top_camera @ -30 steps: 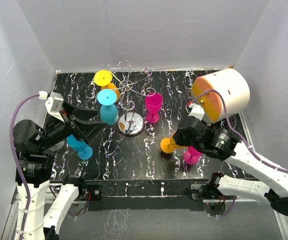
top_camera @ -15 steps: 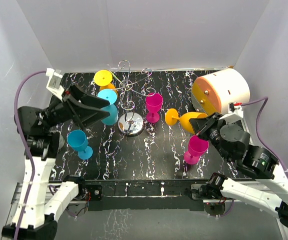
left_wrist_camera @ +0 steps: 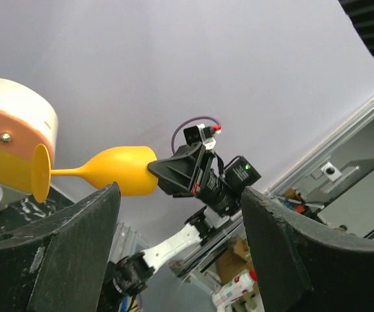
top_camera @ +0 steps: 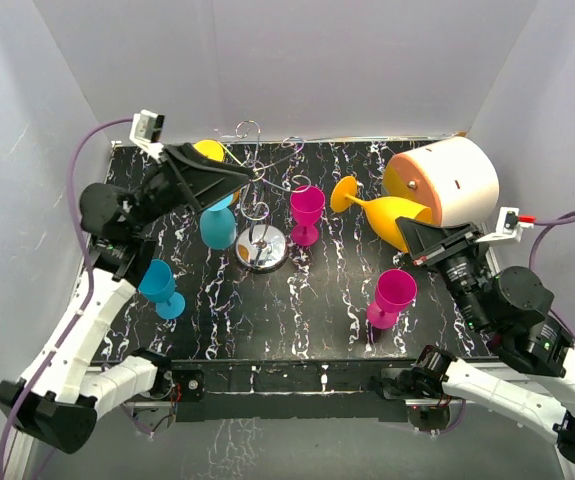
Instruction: Place the wine glass upside down on the wine glass rack
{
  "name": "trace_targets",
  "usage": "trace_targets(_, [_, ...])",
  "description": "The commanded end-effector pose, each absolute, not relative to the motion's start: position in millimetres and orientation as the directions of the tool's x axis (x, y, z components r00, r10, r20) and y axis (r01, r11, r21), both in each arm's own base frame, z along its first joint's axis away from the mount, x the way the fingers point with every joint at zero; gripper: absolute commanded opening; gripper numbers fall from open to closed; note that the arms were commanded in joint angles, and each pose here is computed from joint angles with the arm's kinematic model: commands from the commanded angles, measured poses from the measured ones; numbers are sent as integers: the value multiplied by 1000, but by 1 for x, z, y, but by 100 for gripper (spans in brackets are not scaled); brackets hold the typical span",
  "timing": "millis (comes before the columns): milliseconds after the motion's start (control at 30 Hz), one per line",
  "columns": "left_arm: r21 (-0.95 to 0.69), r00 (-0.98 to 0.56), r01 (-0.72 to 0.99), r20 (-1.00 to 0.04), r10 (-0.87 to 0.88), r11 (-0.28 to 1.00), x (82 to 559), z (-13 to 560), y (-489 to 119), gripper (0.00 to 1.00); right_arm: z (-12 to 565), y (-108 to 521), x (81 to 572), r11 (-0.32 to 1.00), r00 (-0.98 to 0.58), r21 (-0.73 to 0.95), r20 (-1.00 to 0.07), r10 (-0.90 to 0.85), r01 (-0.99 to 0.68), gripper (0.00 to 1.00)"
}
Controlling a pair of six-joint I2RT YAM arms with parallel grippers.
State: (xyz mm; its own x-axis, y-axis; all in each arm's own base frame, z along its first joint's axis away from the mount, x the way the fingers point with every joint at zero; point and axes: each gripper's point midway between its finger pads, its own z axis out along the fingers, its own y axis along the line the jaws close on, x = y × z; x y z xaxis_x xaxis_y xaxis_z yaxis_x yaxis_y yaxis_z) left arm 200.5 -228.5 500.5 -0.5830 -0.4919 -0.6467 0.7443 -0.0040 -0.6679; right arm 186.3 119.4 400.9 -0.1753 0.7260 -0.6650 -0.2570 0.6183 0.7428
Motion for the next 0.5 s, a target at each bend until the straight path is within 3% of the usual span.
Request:
trace_targets(0, [-669,-519,743,-583,-625,7,225,519,-244,73,441,112,176,501,-111,784,-572,813,-367,0])
trace_targets(200, [-639,-533,760,-511,-675,-116,217,533,-276,73,483,100,153,334,-93,790,-439,894,-514,0])
trace_targets(467, [-628,-563,763,-526,-637,-156,199,524,-332,75,530,108,146,297,-54,717,-422,905,-631,0])
